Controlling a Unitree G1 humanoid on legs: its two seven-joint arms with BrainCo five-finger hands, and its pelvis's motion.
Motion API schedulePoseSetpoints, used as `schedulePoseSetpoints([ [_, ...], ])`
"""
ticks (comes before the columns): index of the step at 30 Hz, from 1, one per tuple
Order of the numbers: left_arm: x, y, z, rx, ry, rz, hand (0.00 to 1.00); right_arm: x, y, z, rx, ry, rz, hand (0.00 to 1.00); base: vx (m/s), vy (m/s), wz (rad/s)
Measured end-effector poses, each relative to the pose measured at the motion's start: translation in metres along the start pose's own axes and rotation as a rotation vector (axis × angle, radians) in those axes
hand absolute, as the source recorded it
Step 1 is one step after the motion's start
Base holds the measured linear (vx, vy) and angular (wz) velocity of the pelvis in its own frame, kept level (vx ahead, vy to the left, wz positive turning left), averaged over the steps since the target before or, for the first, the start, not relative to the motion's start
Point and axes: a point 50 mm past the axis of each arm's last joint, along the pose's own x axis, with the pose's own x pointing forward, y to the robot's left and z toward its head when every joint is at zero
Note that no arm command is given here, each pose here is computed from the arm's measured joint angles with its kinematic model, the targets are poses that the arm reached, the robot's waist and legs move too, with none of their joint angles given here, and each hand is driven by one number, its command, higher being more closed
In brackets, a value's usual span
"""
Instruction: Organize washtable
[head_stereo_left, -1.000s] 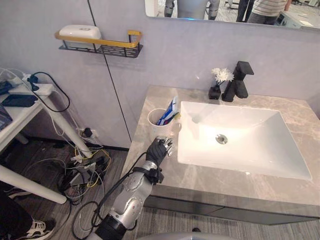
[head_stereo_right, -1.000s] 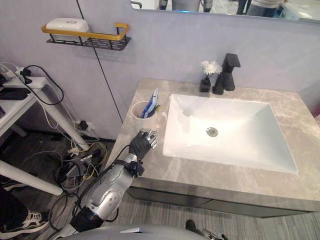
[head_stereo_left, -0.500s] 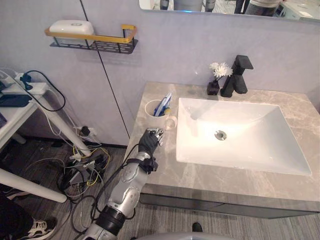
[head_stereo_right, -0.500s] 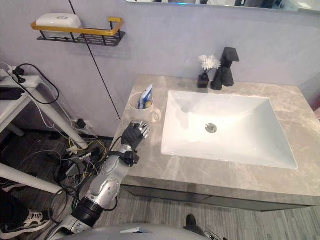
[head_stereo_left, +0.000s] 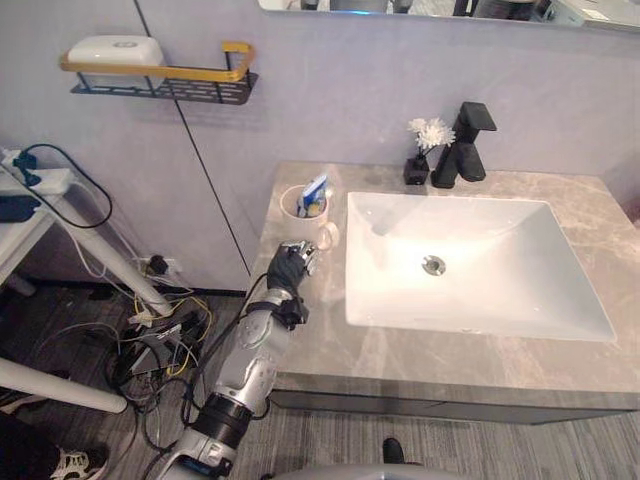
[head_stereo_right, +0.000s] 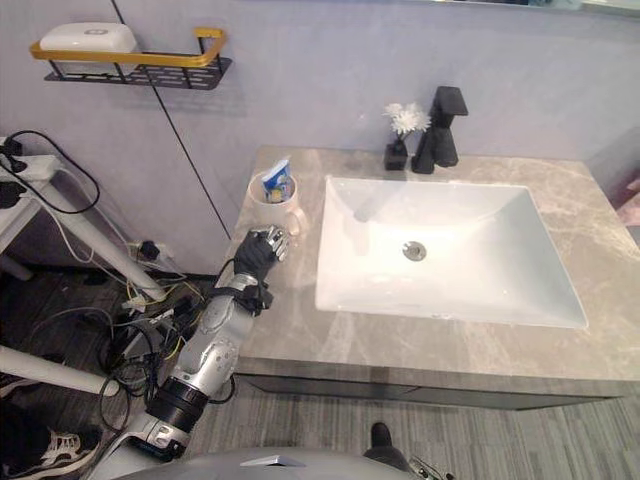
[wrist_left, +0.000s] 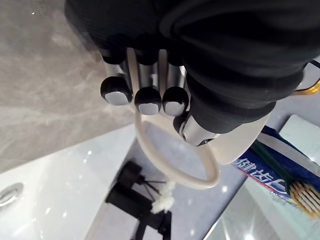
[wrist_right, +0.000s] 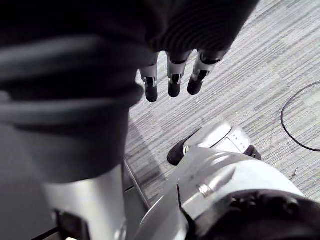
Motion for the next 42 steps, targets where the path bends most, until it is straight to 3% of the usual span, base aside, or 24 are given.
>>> schedulePoseSetpoints([
  [33,0.040,0.035,0.042,0.032,-0.136,0.269,1.00,0.000,0.001,0.003,0.039,-0.012,-0.001,0.00,0.00,0.002,-0.06],
  [40,0.040,0.029,0.042,0.069,-0.140,0.243,1.00,0.000,0.001,0.003,0.040,-0.011,-0.001,0.00,0.00,0.000,0.00],
  [42,0.033,0.015,0.039,0.073,-0.143,0.168,1.00,0.000,0.001,0.003,0.040,-0.011,-0.001,0.00,0.02,0.003,0.04],
])
